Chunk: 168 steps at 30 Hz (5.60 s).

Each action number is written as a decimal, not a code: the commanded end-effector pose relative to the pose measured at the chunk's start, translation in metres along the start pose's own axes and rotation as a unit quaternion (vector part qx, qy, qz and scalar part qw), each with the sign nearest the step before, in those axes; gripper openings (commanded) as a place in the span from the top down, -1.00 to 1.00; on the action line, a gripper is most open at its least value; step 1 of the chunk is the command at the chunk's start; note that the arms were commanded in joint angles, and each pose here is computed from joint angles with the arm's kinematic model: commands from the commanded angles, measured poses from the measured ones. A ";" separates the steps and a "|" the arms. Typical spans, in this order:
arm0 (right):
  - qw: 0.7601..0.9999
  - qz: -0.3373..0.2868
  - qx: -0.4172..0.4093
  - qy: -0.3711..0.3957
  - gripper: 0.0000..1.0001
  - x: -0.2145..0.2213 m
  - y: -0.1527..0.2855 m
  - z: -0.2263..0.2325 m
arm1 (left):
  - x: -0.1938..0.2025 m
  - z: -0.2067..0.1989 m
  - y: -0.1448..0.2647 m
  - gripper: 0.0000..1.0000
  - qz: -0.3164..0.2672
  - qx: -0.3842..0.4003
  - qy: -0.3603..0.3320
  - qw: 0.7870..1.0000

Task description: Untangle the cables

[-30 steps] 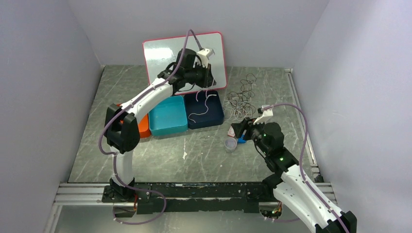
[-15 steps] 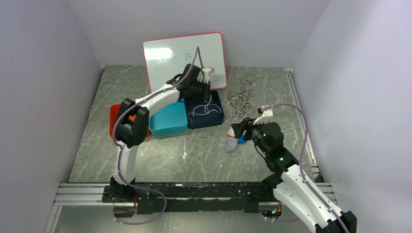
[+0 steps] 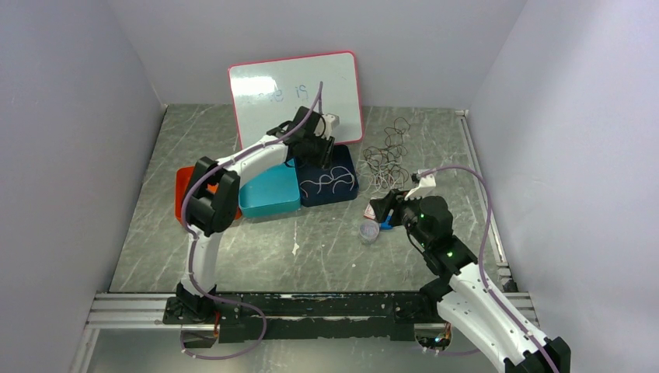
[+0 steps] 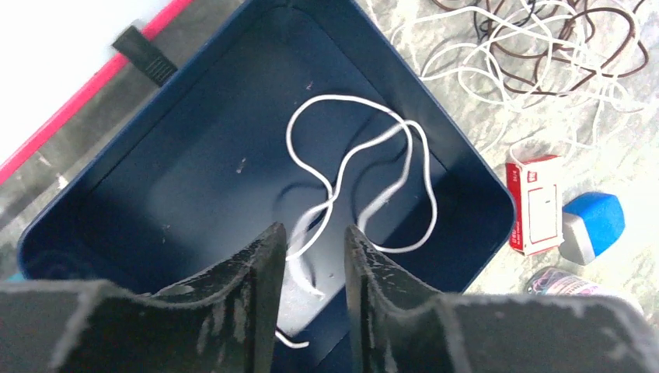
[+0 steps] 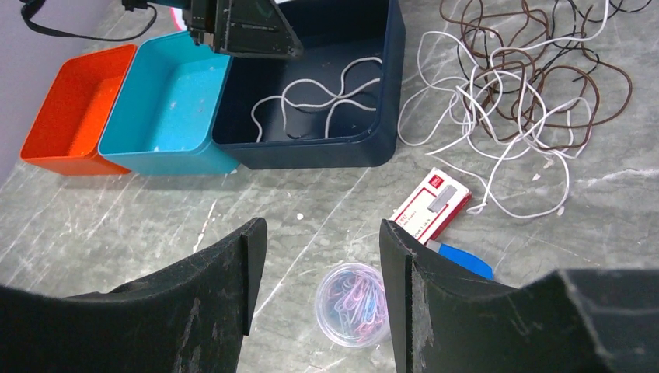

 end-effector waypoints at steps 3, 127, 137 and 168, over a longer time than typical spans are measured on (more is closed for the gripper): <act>1.000 0.001 0.008 0.000 -0.18 -0.003 0.000 -0.001 | -0.027 0.000 0.044 0.16 -0.041 -0.049 -0.027 0.998; 0.979 0.011 0.201 -0.038 1.00 -0.083 -0.014 -0.054 | 0.080 -0.065 0.206 0.30 -0.191 0.143 0.032 0.971; 0.990 -0.070 0.123 -0.010 1.00 -0.177 0.029 -0.012 | 0.037 -0.119 0.193 0.12 -0.243 0.185 -0.050 0.951; 0.991 -0.116 0.041 -0.052 1.00 -0.204 0.058 0.020 | -0.010 -0.204 0.138 -0.07 -0.261 0.388 -0.020 0.884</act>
Point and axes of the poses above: each gripper's point midway between its finger pads, its own y axis back along the fingers, its own z axis along the line the jaws close on, x = y × z, the point moved 5 cm from there along y, back along the fingers, and after that the axes turned 6 degrees about y, right-handed, at the moved point
